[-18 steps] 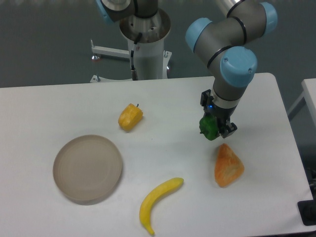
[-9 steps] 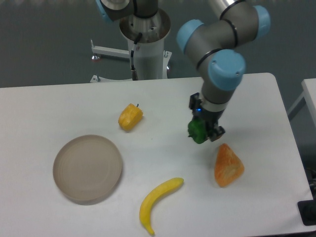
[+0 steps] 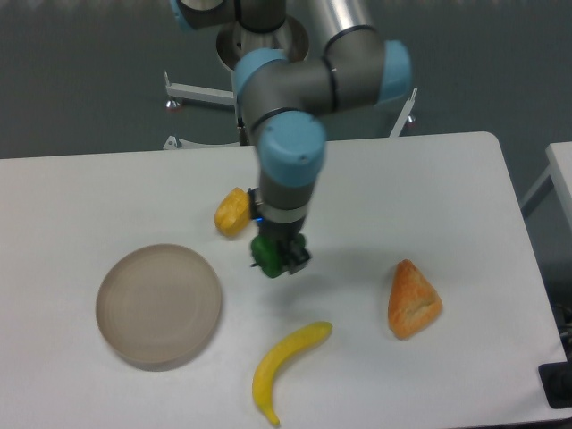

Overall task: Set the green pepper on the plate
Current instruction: 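Lower the green pepper onto the plate and open the gripper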

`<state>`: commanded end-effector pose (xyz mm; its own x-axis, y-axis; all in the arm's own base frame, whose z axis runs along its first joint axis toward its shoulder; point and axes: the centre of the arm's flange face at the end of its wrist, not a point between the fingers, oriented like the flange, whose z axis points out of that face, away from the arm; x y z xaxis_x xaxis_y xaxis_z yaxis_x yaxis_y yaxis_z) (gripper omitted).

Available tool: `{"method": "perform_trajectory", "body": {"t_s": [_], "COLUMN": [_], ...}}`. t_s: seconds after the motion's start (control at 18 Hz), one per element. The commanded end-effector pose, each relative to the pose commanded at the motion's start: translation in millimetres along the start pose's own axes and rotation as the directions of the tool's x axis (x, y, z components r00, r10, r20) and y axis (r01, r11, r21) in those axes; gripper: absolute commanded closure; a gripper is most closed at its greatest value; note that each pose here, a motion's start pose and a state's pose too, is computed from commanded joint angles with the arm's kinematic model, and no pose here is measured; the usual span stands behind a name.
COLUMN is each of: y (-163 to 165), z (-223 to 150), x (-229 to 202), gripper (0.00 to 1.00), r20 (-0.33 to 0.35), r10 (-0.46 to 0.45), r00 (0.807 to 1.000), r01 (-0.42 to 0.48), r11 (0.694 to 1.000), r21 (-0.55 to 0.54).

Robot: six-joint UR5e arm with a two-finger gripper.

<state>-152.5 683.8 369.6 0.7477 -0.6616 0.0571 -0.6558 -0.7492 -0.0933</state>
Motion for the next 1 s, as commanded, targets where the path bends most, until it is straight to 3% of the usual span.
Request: {"method": "perform_trajectory", "body": {"t_s": [0.22,0.5,0.61,0.67,0.72,0.78,0.83,1.0], "y": [-67,-109,-108,-109,-108,-107,-106,-104], "z": [23,62,68,70,75,78,79,75], "x": [7,36,35,35,37,37,38,41], "gripper": [0.80,0.72,0.51,0.48,0.40,0.12,0.00,0.00], "r20": [-0.023,-0.049,-0.052,-0.046,-0.048,-0.044,-0.037,-0.015], "r10": [-0.024,0.012,0.019,0.027,0.028,0.024,0.025,0.031], "r00": [0.999,0.999,0.998,0.999,0.998,0.999,0.999,0.999], "r01": [0.026,-0.009,-0.016,-0.023,-0.024,-0.021,-0.022,-0.029], "r11": [0.996,0.998,0.998,0.997,0.998,0.998,0.997,0.996], "r21": [0.087,0.066,0.062,0.068,0.065,0.067,0.070,0.082]}}
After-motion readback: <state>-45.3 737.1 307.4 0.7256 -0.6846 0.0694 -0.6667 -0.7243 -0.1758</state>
